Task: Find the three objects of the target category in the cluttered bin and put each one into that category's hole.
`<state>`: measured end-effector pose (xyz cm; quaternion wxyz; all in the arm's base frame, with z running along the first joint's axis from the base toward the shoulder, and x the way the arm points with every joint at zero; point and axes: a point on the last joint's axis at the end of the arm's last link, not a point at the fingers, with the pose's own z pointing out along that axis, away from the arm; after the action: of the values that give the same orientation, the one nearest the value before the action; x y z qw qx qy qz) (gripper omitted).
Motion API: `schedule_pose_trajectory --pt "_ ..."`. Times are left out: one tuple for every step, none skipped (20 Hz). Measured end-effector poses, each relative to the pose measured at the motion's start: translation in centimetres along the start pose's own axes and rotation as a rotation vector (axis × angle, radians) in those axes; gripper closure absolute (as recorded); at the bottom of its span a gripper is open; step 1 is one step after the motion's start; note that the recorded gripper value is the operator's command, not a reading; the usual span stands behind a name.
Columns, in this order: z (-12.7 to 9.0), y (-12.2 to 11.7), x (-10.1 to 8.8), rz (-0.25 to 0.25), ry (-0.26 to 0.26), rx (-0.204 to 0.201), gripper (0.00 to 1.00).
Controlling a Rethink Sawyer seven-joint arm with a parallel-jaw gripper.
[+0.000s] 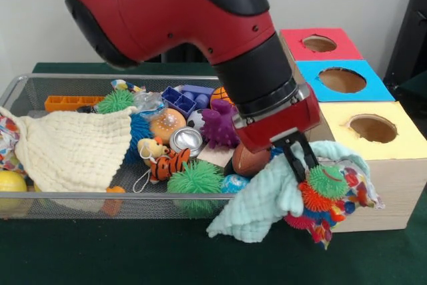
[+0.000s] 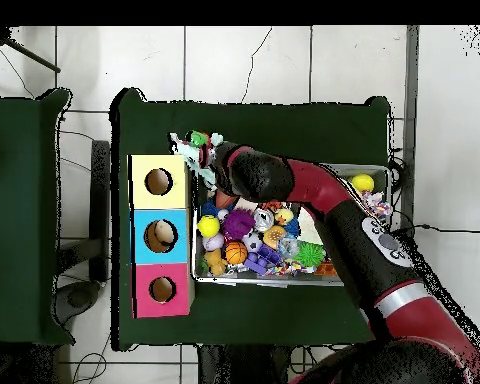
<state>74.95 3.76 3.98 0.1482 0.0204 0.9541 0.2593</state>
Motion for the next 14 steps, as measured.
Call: schedule_pose_trajectory --pt "0.6 -0.5 0.0 0.058 0.015 -0.038 1.00" --pt "0.9 -0.7 -0.1 0.083 0.015 -0.055 1.00" --pt "1.0 -0.9 -0.2 0.100 0.014 -0.066 1.00" --pt "1.5 -1.3 -0.2 0.137 0.011 -0.092 1.00" --pt "1.7 -1.6 -0.2 0.154 0.010 -0.105 1.00" --pt "1.8 -1.8 -0.2 0.168 0.008 -0.118 1.00" --pt "1.8 -1.9 -0.2 0.175 0.006 -0.126 1.00" --pt "1.8 -2.0 -0.2 0.182 0.004 -0.134 1.00" --pt "1.8 -2.2 -0.2 0.190 -0.001 -0.144 1.00" --pt "1.7 -2.3 -0.5 0.198 -0.013 -0.158 1.00" --pt "1.5 -2.4 -0.6 0.197 -0.020 -0.162 1.00" --pt "1.5 -2.4 -0.7 0.194 -0.025 -0.161 1.00" --pt "1.3 -2.5 -0.8 0.179 -0.034 -0.153 1.00" --pt "1.1 -2.4 -0.8 0.161 -0.040 -0.143 1.00"
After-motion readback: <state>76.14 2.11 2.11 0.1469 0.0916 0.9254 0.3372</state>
